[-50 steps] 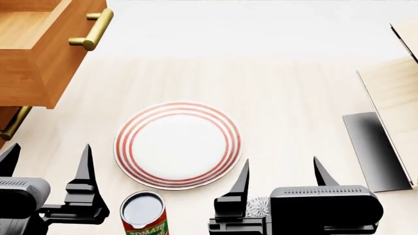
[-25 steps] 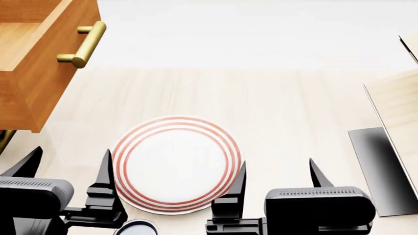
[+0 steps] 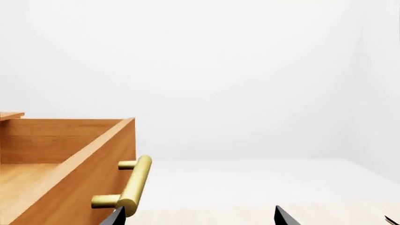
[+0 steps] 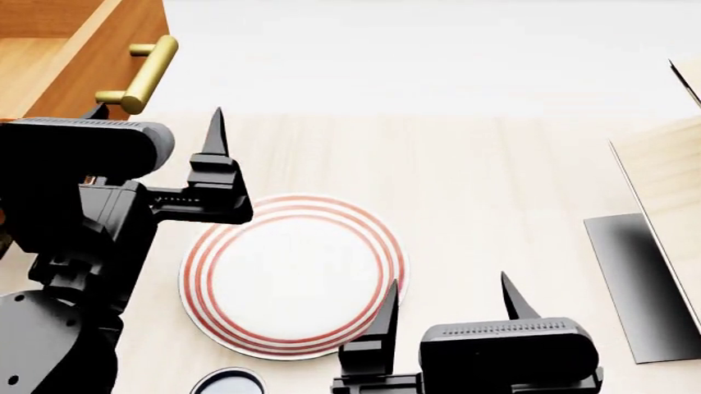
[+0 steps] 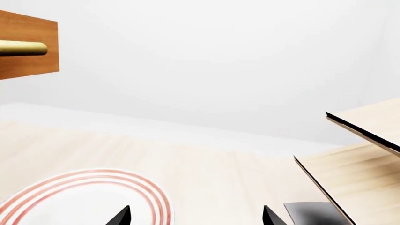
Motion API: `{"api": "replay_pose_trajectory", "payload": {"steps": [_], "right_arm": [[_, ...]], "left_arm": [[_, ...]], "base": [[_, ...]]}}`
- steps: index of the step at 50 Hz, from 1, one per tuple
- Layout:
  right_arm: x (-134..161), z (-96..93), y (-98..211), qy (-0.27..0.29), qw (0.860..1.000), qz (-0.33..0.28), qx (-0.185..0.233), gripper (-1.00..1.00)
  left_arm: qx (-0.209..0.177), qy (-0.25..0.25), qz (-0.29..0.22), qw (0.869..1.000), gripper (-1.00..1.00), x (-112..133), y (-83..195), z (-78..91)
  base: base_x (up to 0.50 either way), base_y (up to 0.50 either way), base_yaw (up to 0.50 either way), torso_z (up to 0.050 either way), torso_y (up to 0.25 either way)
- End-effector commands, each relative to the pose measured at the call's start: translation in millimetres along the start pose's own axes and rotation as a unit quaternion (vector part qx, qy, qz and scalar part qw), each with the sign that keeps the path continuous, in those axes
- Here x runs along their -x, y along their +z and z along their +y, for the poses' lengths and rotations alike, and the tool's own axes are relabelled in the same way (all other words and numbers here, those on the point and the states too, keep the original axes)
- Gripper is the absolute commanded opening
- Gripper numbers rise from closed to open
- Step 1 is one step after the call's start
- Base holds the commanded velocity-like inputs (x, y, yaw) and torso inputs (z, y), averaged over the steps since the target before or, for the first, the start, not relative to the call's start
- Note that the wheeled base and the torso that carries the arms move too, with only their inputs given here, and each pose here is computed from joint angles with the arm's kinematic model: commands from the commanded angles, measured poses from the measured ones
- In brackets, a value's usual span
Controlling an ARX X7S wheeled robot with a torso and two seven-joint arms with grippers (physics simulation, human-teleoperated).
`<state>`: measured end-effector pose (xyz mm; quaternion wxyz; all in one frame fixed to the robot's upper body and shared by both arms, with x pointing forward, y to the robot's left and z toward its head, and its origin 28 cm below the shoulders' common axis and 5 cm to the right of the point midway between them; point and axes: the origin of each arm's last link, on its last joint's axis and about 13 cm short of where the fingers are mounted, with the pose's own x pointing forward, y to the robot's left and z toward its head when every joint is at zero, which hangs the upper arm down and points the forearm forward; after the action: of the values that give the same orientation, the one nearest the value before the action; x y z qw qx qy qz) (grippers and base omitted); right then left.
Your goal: Close the top drawer of the cabinet.
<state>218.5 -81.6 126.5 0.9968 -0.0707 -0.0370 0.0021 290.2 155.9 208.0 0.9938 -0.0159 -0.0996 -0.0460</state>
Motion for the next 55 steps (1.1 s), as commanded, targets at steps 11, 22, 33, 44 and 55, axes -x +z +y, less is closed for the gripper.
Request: {"api": "replay_pose_trajectory", "payload": {"steps": [11,22,33,44,55], "right_arm": [[1.7,9.2,-3.9,0.009,1.0,0.004,0.006,1.0],[2.0,11.2,-5.2,0.012,1.0,0.005,0.005,1.0],[4.2,19.9,0.8,0.021,1.0,0.003,0.01,1.0],[3.5,19.8,-2.4,0.023,1.0,0.004,0.013,1.0],[4.1,19.8,-5.8,0.023,1.0,0.008,0.012,1.0]], "left_arm": [[-0.007,0.014,0.007,1.0,1.0,-52.8,21.4,15.4],[-0.036,0.107,0.061,0.992,1.0,-82.5,-8.1,45.7],[-0.038,0.31,0.114,0.943,1.0,-90.7,-34.8,147.4],[-0.038,0.323,0.117,0.938,1.0,-89.3,-41.0,153.2],[-0.043,0.329,0.116,0.936,1.0,-89.8,-40.4,151.6]], "base": [[0.0,0.0,0.0,0.0,0.0],[0.0,0.0,0.0,0.0,0.0],[0.0,0.0,0.0,0.0,0.0],[0.0,0.0,0.0,0.0,0.0],[0.0,0.0,0.0,0.0,0.0]]}}
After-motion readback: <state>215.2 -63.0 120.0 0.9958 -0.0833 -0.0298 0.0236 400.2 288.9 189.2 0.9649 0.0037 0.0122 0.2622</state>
